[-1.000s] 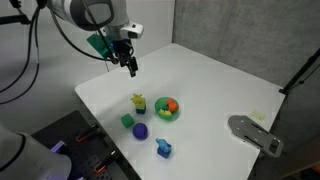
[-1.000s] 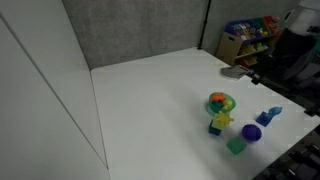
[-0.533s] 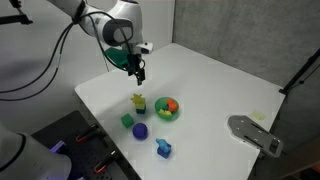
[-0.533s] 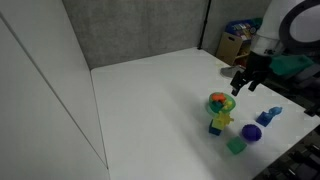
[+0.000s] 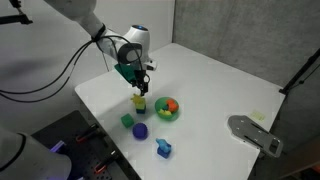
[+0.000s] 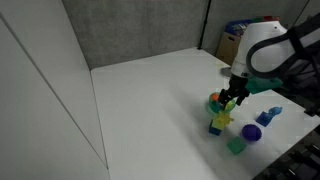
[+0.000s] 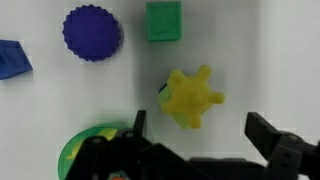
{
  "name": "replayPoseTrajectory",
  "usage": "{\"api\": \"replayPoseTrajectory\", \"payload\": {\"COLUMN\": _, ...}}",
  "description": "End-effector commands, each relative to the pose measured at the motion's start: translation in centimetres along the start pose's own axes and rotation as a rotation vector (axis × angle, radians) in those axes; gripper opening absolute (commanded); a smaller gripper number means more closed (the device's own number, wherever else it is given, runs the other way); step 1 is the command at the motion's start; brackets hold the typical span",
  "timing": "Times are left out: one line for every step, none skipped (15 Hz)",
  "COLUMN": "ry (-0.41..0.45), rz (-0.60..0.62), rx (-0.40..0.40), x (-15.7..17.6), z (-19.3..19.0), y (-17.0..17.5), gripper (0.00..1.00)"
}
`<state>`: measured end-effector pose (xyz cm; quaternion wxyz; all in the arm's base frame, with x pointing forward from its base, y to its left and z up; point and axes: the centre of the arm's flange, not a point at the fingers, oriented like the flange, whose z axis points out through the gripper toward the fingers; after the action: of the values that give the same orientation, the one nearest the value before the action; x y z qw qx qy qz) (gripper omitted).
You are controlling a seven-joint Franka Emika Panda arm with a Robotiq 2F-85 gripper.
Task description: Put the round yellow toy in the bowl
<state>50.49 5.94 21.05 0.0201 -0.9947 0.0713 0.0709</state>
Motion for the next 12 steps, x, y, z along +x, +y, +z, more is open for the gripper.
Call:
{"api": "replayPoseTrajectory", "payload": {"ry": -0.043, "rz": 0.04, "rx": 0.022, "x": 1.5, "z": 2.2, "y": -0.5, "gripper": 1.0}}
{"api": "replayPoseTrajectory", "payload": {"ry": -0.052, "rz": 0.046, "rx": 0.026, "x": 1.5, "z": 2.8, "y": -0.5, "gripper": 1.0}}
{"api": "replayPoseTrajectory", "payload": {"ry": -0.066, "rz": 0.051, "rx": 0.024, "x": 1.5, "z": 3.4, "y": -0.5, "gripper": 1.0}}
{"api": "replayPoseTrajectory", "payload": {"ry": -0.073, "rz": 0.057, "rx": 0.02, "x": 1.6, "z": 3.9, "y": -0.5, "gripper": 1.0}}
{"api": "replayPoseTrajectory", "payload": {"ry": -0.075, "rz": 0.055, "rx": 0.014, "x": 1.5, "z": 4.3, "y": -0.5, "gripper": 0.75}}
{"api": "replayPoseTrajectory", "payload": {"ry": -0.08, "rz": 0.055, "rx": 0.012, "x": 1.6, "z": 4.6, "y": -0.5, "gripper": 0.75}}
{"api": "replayPoseTrajectory", "payload": {"ry": -0.084, "rz": 0.056, "rx": 0.012, "x": 1.7, "z": 4.8, "y": -0.5, "gripper": 0.66}}
{"api": "replayPoseTrajectory", "payload": {"ry": -0.088, "rz": 0.057, "rx": 0.013, "x": 1.7, "z": 4.8, "y": -0.5, "gripper": 0.56}}
{"api": "replayPoseTrajectory", "payload": {"ry": -0.087, "rz": 0.057, "rx": 0.015, "x": 1.9, "z": 4.6, "y": -0.6, "gripper": 0.5}}
{"api": "replayPoseTrajectory", "payload": {"ry": -0.085, "rz": 0.056, "rx": 0.023, "x": 2.0, "z": 4.0, "y": -0.7, "gripper": 0.44}}
{"api": "replayPoseTrajectory", "payload": {"ry": -0.085, "rz": 0.056, "rx": 0.029, "x": 2.1, "z": 3.6, "y": -0.7, "gripper": 0.37}}
{"api": "replayPoseTrajectory", "payload": {"ry": -0.086, "rz": 0.057, "rx": 0.037, "x": 2.1, "z": 3.0, "y": -0.6, "gripper": 0.27}}
